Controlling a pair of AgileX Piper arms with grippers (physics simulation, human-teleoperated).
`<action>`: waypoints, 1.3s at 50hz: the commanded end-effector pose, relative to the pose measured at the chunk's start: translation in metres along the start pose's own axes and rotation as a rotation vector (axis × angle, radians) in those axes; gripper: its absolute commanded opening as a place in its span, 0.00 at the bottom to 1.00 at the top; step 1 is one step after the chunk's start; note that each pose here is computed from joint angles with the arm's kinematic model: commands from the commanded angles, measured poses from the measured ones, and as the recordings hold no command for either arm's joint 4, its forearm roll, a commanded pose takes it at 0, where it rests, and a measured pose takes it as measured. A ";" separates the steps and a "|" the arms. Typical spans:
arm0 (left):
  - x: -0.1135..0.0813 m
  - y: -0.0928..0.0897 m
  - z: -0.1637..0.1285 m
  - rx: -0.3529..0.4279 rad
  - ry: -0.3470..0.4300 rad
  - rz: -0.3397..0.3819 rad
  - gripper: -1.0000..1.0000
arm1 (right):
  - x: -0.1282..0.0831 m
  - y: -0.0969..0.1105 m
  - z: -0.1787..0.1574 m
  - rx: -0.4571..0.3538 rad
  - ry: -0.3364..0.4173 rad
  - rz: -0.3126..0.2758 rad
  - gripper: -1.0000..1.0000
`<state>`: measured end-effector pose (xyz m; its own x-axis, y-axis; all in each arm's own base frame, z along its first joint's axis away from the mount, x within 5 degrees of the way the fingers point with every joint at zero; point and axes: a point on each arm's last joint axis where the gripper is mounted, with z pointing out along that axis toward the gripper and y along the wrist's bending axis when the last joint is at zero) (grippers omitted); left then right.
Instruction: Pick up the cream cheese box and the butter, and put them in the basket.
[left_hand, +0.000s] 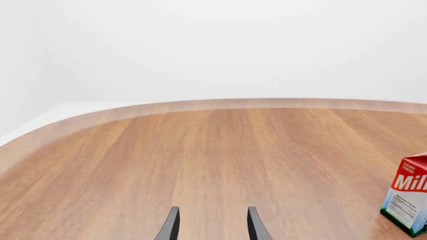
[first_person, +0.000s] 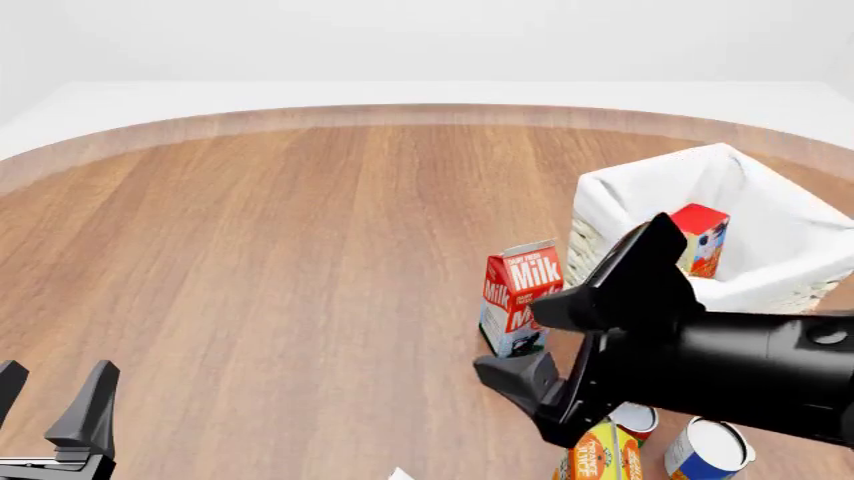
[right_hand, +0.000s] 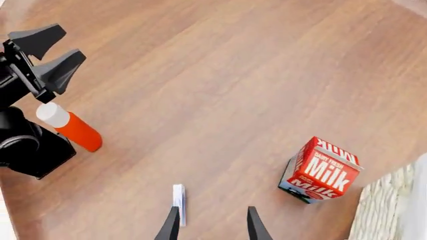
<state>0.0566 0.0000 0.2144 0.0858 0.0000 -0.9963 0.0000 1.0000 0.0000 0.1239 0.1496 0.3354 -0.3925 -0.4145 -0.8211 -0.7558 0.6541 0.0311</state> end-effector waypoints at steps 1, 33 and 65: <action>0.000 0.000 0.000 0.000 0.000 0.000 1.00 | -0.002 0.011 0.015 -0.041 0.037 -0.026 1.00; 0.000 0.000 0.000 0.000 0.000 0.000 1.00 | 0.006 0.037 0.073 -0.108 0.119 -0.013 1.00; 0.000 0.000 0.000 0.000 0.000 0.000 1.00 | 0.035 0.046 0.121 -0.104 0.235 0.035 1.00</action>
<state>0.0566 0.0000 0.2144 0.0858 0.0000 -0.9963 0.0000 1.0000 0.0000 0.1368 0.2349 0.2556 -0.4956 -0.5317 -0.6868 -0.7948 0.5964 0.1119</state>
